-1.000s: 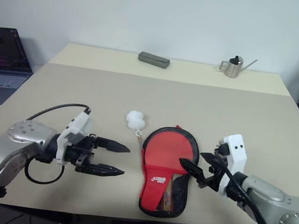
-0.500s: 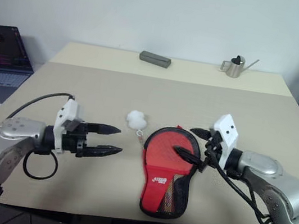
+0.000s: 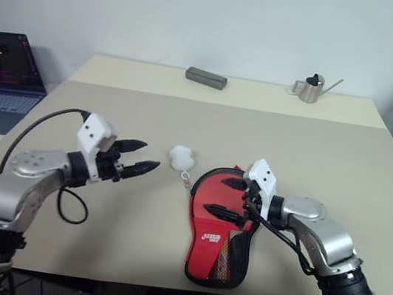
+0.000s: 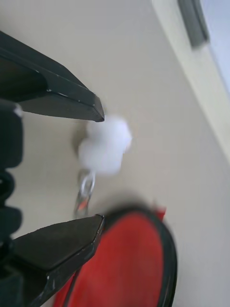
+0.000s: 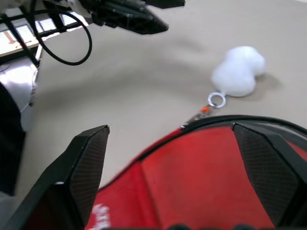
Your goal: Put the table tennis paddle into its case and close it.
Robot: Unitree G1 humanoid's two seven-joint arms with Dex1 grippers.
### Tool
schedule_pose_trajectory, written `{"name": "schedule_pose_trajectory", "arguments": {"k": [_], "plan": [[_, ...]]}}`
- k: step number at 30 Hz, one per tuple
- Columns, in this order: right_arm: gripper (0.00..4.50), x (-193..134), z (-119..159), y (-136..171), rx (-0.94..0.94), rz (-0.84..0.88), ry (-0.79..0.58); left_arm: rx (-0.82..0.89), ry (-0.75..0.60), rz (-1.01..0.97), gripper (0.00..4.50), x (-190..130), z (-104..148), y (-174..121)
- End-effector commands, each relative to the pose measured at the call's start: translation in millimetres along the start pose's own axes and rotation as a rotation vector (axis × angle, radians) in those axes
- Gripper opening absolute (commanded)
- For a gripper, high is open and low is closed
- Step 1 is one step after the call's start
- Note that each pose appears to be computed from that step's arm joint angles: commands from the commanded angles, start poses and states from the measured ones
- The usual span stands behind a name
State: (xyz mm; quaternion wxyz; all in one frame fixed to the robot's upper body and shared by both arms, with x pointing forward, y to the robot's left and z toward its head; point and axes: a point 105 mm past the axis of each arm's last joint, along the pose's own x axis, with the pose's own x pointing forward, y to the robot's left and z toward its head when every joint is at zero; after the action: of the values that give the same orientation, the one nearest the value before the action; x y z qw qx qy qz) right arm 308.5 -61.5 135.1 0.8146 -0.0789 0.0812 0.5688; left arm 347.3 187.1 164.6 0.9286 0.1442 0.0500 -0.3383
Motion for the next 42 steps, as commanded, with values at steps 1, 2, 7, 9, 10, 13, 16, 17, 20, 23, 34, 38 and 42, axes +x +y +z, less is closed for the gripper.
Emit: {"name": "schedule_pose_trajectory", "arguments": {"k": [1,2,7,9,10,13,16,17,20,23,34,38,42], "plan": [[4.49,3,-4,-3,-0.052,-0.004,-0.005,0.041,-0.019,0.021,3.37,10,6,2],[4.49,3,-6,-4,-0.057,-0.008,0.000,0.041,-0.018,0.022,3.37,13,6,3],[4.49,4,-24,-3,-0.127,-0.008,0.074,0.041,-0.017,0.047,3.37,23,6,10],[4.49,5,-30,-2,-0.124,0.002,0.098,0.040,-0.025,0.052,3.37,26,9,12],[4.49,6,-34,-2,-0.111,0.005,0.107,0.040,-0.028,0.053,3.37,27,10,14],[4.49,8,-44,-5,-0.103,-0.005,0.147,0.043,-0.022,0.059,3.37,29,10,16],[4.49,10,-48,-7,-0.098,-0.015,0.165,0.043,-0.014,0.068,3.37,33,9,18],[4.49,10,-49,-8,-0.098,-0.018,0.167,0.036,-0.020,0.081,3.37,36,10,20],[4.49,13,-50,-12,-0.094,-0.036,0.172,0.010,-0.023,0.119,3.37,50,10,26],[4.49,14,-53,-15,-0.100,-0.043,0.185,0.009,-0.009,0.119,3.37,65,8,24],[4.49,19,-49,-14,-0.087,-0.058,0.164,-0.094,0.091,0.089,3.37,103,-19,14],[4.49,21,-47,-12,-0.082,-0.061,0.154,-0.108,0.112,0.094,3.37,112,-26,14],[4.49,22,-45,-10,-0.081,-0.066,0.148,-0.115,0.151,0.069,3.37,118,-38,7]]}}
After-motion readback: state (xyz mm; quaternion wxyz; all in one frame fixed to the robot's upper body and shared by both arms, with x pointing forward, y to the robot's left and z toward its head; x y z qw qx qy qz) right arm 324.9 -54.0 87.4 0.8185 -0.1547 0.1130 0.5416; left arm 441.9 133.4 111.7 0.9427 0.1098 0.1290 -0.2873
